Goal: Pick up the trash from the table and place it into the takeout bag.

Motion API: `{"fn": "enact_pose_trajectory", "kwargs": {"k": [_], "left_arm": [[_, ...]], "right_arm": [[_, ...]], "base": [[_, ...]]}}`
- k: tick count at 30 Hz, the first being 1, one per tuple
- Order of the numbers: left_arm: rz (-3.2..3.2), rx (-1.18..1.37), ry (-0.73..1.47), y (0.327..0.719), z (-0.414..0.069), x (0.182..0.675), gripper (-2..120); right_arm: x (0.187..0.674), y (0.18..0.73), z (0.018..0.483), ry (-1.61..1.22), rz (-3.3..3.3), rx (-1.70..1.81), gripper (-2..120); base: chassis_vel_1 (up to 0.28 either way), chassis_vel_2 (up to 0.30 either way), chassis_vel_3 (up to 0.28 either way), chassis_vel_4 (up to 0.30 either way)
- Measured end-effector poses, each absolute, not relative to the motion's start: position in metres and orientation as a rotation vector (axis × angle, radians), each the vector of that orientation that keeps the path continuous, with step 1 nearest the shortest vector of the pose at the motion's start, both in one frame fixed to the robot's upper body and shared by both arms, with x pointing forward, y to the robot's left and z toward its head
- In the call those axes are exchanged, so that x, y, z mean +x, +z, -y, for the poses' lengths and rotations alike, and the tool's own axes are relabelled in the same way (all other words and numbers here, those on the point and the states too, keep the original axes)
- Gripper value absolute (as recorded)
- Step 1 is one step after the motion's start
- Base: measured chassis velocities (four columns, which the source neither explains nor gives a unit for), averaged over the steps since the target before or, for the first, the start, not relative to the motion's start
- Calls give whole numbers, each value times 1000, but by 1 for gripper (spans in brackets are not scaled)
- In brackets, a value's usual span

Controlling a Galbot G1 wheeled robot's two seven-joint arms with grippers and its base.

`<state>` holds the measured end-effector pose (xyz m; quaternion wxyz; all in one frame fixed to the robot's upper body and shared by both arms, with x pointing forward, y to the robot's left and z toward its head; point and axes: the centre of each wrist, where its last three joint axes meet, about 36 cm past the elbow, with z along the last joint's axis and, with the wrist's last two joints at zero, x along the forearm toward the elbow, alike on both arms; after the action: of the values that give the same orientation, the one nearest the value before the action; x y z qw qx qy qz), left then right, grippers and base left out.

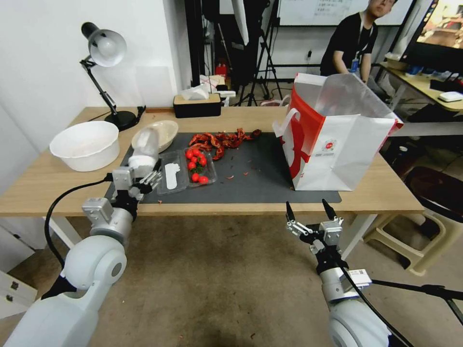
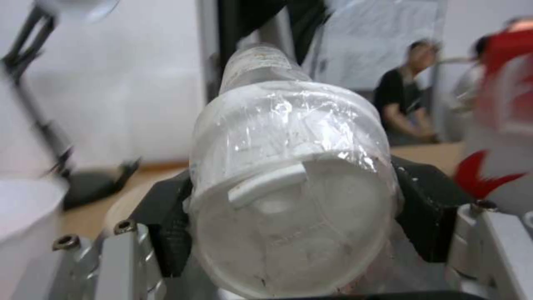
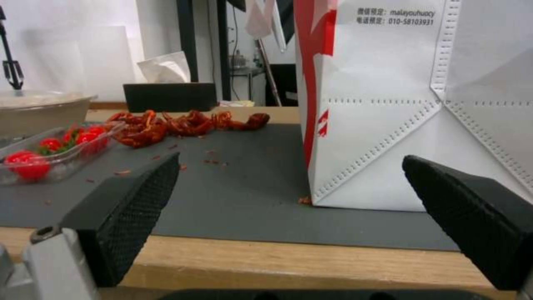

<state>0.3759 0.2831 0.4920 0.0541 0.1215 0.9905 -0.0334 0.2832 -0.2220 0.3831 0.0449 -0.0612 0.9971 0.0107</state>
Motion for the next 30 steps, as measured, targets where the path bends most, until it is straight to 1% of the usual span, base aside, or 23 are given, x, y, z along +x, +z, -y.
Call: {"fn": "enact_pose_trajectory", "kwargs": {"k": [2, 3, 7, 16, 18, 19, 22, 23, 26, 27, 29, 30], "left_arm": [[-2921, 508, -105, 495, -288, 388, 71], [-2921, 508, -105, 495, -288, 388, 71], [-2808, 673, -125, 508, -290, 414, 71], [-2690, 858, -109, 533, -280, 456, 71], [-2655, 932, -89, 546, -266, 479, 71], [-2655, 932, -89, 546, -266, 479, 71], [-2621, 1034, -52, 561, -243, 510, 71], [-2621, 1034, -52, 561, -243, 510, 71], [-2565, 1103, -26, 583, -218, 539, 71], [-2565, 1103, -26, 583, -218, 539, 71], [-2517, 1151, -20, 600, -195, 558, 71], [-2517, 1151, -20, 600, -195, 558, 71]], "right_arm": [[283, 383, 221, 36, -3046, -190, 100], [283, 383, 221, 36, -3046, -190, 100], [283, 383, 219, 45, -3045, -197, 100], [283, 384, 219, 45, -3044, -201, 100], [282, 385, 218, 44, -3043, -203, 100], [282, 385, 218, 44, -3043, -203, 100], [280, 386, 219, 40, -3045, -199, 100], [280, 386, 219, 40, -3045, -199, 100], [279, 386, 219, 38, -3045, -192, 100], [279, 386, 219, 38, -3045, -192, 100], [279, 387, 219, 35, -3043, -190, 100], [279, 387, 219, 35, -3043, -190, 100]], "base": [[0, 0, 0, 0], [0, 0, 0, 0], [0, 0, 0, 0], [0, 0, 0, 0], [0, 0, 0, 0], [0, 0, 0, 0], [0, 0, 0, 0], [0, 0, 0, 0], [0, 0, 0, 0], [0, 0, 0, 0], [0, 0, 0, 0], [0, 0, 0, 0]]}}
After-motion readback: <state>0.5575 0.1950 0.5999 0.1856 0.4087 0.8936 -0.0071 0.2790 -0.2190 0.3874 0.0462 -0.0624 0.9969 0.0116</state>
